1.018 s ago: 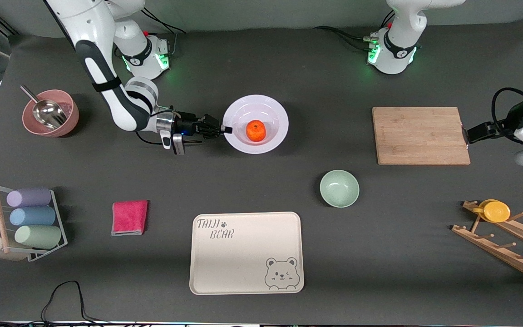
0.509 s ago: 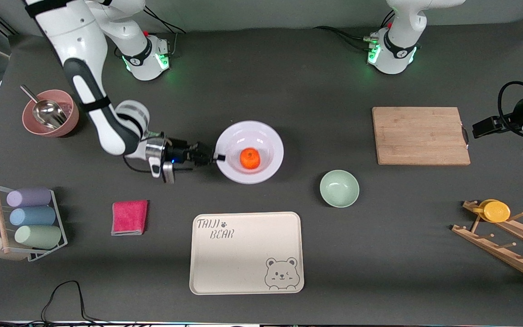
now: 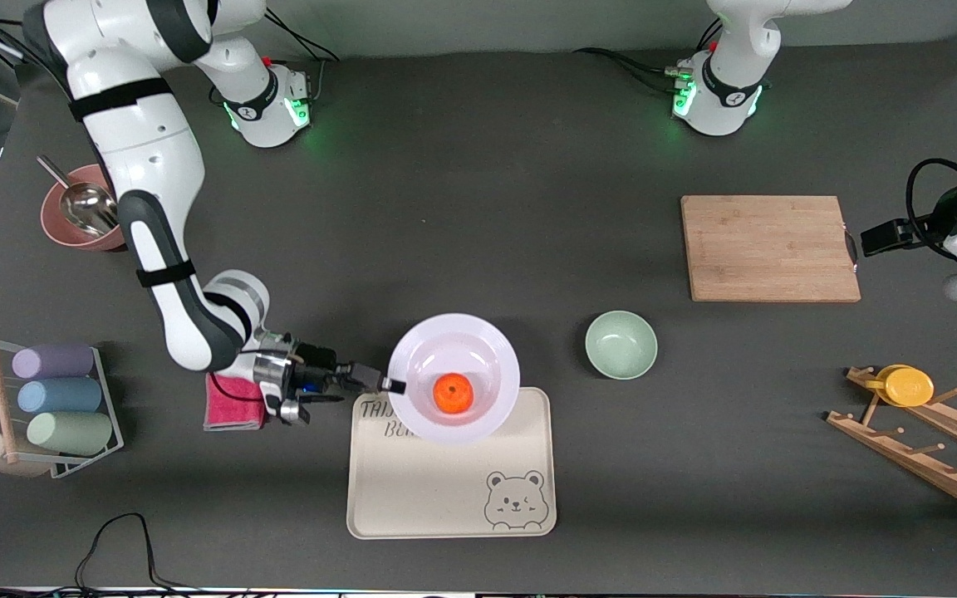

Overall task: Place orange and plate with both arms
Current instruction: 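Slide the plate with the right gripper onto the bear tray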

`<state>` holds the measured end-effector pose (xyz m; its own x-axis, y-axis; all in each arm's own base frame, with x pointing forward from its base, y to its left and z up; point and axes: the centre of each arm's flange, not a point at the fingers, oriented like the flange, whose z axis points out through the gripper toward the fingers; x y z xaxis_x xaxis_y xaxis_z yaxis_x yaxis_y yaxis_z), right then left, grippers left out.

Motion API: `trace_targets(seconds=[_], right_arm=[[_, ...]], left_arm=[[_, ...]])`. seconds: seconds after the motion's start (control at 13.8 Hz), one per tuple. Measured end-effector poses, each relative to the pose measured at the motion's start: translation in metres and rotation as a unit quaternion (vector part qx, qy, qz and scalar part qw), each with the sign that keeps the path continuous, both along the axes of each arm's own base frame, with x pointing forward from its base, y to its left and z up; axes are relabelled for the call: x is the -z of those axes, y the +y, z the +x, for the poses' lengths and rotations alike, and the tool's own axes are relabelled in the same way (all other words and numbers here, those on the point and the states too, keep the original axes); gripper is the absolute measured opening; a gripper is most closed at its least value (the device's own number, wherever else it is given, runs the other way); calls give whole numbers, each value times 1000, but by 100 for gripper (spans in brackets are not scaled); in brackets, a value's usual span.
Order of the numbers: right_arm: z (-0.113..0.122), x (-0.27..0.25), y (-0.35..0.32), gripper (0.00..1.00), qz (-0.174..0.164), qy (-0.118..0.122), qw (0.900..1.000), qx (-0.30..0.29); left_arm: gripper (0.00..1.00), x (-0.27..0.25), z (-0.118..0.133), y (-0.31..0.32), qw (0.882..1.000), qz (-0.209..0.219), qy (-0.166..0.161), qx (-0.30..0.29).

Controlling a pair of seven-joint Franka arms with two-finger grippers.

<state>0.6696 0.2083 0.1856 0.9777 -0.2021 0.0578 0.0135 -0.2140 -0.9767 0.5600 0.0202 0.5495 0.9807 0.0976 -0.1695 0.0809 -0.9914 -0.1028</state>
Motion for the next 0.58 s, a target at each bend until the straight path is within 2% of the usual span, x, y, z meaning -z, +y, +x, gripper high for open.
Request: trace_targets(seconds=[0.22,0.36,0.58], right_arm=[[38,7,-3,4,-5,-7,1000,0],[45,14,-4,4,-7,-7,1000,1],[42,36,-6,4,-14,6,1000,0]], left_arm=[[100,0,-1,3,1000,0,3,4],[100,2,-1,6,1000,0,5,5],[100,4,-1,18,1000,0,8,2]])
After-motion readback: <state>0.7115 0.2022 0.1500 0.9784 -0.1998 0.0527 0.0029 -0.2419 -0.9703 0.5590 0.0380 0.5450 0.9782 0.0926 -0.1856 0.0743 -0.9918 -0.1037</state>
